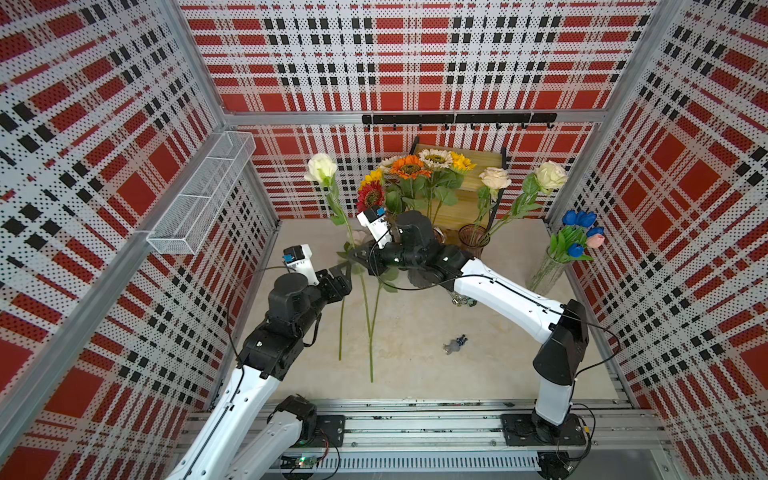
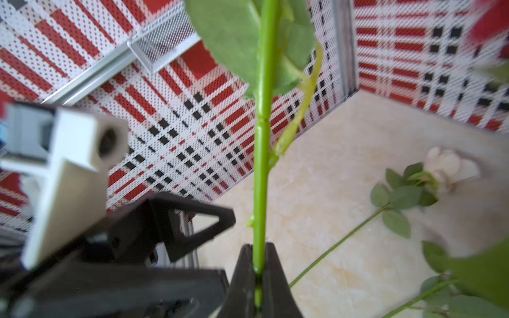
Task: Arrange the flowers in different vases according to their variety
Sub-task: Pick up the flower at the center of the board.
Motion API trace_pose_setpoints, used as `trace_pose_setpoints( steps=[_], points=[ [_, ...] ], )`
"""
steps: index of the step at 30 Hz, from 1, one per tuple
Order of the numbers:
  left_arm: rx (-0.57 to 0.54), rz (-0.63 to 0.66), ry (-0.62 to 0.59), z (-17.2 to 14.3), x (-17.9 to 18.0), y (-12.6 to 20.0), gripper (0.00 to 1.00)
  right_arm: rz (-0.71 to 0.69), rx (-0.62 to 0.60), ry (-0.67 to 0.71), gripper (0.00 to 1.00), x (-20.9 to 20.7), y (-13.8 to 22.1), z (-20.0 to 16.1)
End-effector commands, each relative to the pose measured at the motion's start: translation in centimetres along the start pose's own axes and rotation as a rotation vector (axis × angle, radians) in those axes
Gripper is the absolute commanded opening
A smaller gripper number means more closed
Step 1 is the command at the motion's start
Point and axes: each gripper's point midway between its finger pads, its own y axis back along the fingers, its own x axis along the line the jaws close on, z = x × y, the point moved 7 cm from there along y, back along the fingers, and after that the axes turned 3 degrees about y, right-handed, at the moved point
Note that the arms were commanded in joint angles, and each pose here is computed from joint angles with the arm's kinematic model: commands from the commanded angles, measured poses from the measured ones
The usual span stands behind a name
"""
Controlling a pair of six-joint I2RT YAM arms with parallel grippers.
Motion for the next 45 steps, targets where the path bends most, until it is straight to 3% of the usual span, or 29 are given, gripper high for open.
trace_pose_setpoints(
  steps=[1, 6, 15, 25, 32, 45],
  points=[
    [0.096, 0.059, 0.015, -2.4, 1.4, -0.6, 0.79, -0.103, -0.094, 0.077, 0.00, -0.8, 1.8, 3.5],
    [0.114, 0.076, 0.003, -3.1, 1.9, -1.2, 0.80, -0.169, -0.164, 0.125, 0.00, -1.6, 4.7, 6.3],
    [0.376, 0.160, -0.049, -9.9, 4.2, -6.4, 0.75, -0.459, -0.380, 0.307, 0.00, 0.7, 16.3, 10.6],
    [0.564, 0.207, -0.152, -13.6, 4.8, -10.9, 0.69, -0.775, -0.474, 0.318, 0.00, -1.0, 26.1, 8.8],
    [0.616, 0.214, -0.219, -14.3, 4.1, -14.1, 0.64, -0.886, -0.469, 0.313, 0.00, -2.2, 29.1, 7.7],
    [0.688, 0.377, -0.385, -16.8, 5.1, -17.7, 0.57, -0.996, -0.501, 0.333, 0.00, -3.4, 30.8, 7.3]
  ],
)
